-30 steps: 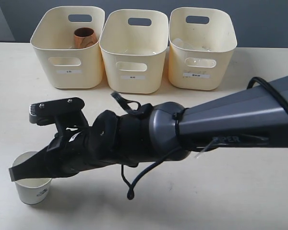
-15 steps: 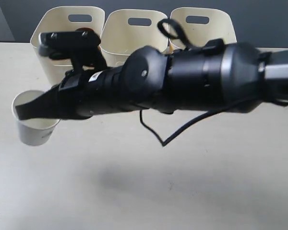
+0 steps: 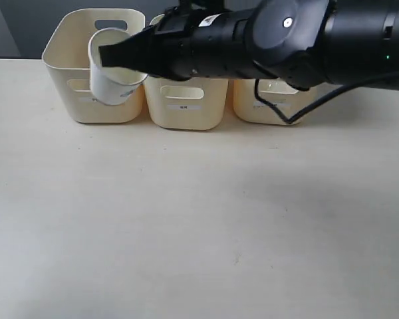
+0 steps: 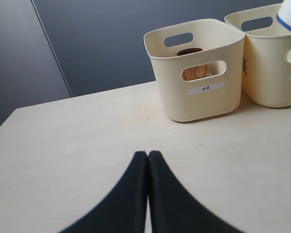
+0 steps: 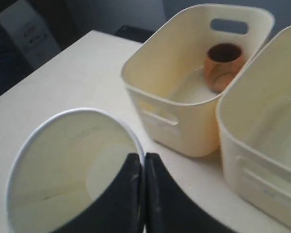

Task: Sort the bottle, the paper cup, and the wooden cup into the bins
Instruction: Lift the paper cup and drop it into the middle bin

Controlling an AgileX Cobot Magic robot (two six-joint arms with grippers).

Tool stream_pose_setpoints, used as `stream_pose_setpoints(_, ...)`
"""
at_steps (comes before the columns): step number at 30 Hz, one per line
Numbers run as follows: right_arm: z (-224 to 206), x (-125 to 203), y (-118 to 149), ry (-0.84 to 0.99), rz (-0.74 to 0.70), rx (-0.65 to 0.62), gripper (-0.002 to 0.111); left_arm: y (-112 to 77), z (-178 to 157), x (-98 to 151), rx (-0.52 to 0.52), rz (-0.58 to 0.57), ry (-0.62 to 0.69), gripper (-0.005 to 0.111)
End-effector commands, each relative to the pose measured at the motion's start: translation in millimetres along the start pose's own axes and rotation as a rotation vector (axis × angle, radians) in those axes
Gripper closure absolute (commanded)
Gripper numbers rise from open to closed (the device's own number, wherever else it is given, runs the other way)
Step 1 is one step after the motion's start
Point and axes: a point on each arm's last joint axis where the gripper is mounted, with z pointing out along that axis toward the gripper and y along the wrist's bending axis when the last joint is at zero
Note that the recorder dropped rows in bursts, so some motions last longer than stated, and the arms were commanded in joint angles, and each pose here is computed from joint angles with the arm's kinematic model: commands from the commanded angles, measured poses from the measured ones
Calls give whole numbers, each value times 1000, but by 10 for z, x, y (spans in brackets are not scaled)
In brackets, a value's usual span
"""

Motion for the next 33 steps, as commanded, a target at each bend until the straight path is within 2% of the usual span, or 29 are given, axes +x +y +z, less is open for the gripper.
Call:
stream_pose_setpoints(1,-45,-143,-255,-77,28,80,109,0,-3,-3,1,4,-9,107)
stream_pose_setpoints(9,-91,-256,-546,-153,59,174,109,0,-3,-3,0,6,-9,107)
stream_pose_setpoints(13,-42,-295,-649,-260,66,260,109,0,-3,-3,0,6,-9,107)
stream_pose_setpoints(18,324,-23,-873,-260,96,373,109,0,-3,-3,0,6,-9,107)
stream_pose_setpoints(21,586,88,-955,-239,94,395,109,0,-3,-3,0,6,-9,107)
stream_pose_setpoints(29,804,50,-983,-245,42,398,109,0,-3,-3,0,6,-9,107)
stream_pose_setpoints(31,808,58,-978,-236,43,392,98,0,-3,-3,0,6,-9,107)
stream_pose_setpoints(33,812,67,-973,-225,44,385,78,0,-3,-3,0,6,-9,107)
